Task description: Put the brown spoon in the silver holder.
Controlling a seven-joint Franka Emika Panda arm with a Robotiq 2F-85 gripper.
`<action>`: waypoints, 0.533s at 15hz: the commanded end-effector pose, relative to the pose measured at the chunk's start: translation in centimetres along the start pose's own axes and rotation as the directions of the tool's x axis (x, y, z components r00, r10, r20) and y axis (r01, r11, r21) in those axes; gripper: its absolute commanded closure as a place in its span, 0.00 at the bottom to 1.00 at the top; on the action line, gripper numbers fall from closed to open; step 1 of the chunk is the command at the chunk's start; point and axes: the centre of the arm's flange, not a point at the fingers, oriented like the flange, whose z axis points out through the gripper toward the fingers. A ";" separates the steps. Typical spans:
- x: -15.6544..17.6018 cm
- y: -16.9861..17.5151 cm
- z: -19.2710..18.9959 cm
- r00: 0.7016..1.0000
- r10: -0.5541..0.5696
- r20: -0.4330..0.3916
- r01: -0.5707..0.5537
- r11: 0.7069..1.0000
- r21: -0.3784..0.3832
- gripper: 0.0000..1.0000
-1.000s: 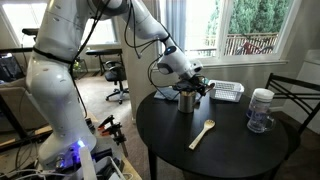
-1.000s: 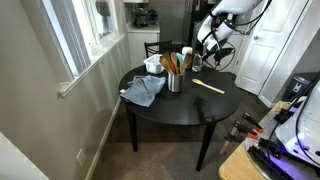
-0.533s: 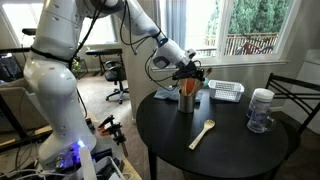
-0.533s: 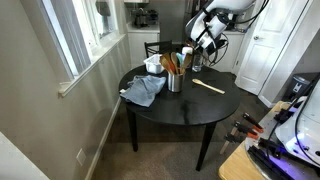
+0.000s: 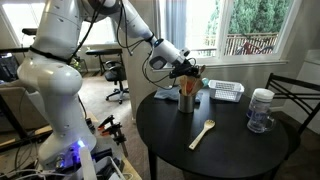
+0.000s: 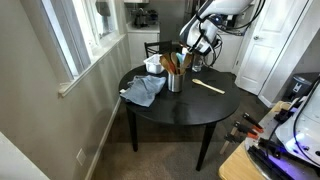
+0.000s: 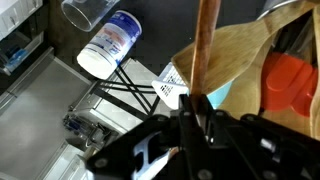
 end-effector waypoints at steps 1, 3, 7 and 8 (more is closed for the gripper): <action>-4.7 -2.7 0.6 0.997 -0.001 -0.075 0.002 1.000 0.017 0.97; -3.7 -3.5 0.9 0.994 0.001 -0.110 0.001 1.000 0.018 0.97; -1.9 -4.3 1.9 0.987 -0.011 -0.161 0.009 1.000 -0.013 0.97; -1.6 -4.4 2.3 0.986 -0.018 -0.167 0.014 1.000 -0.025 0.97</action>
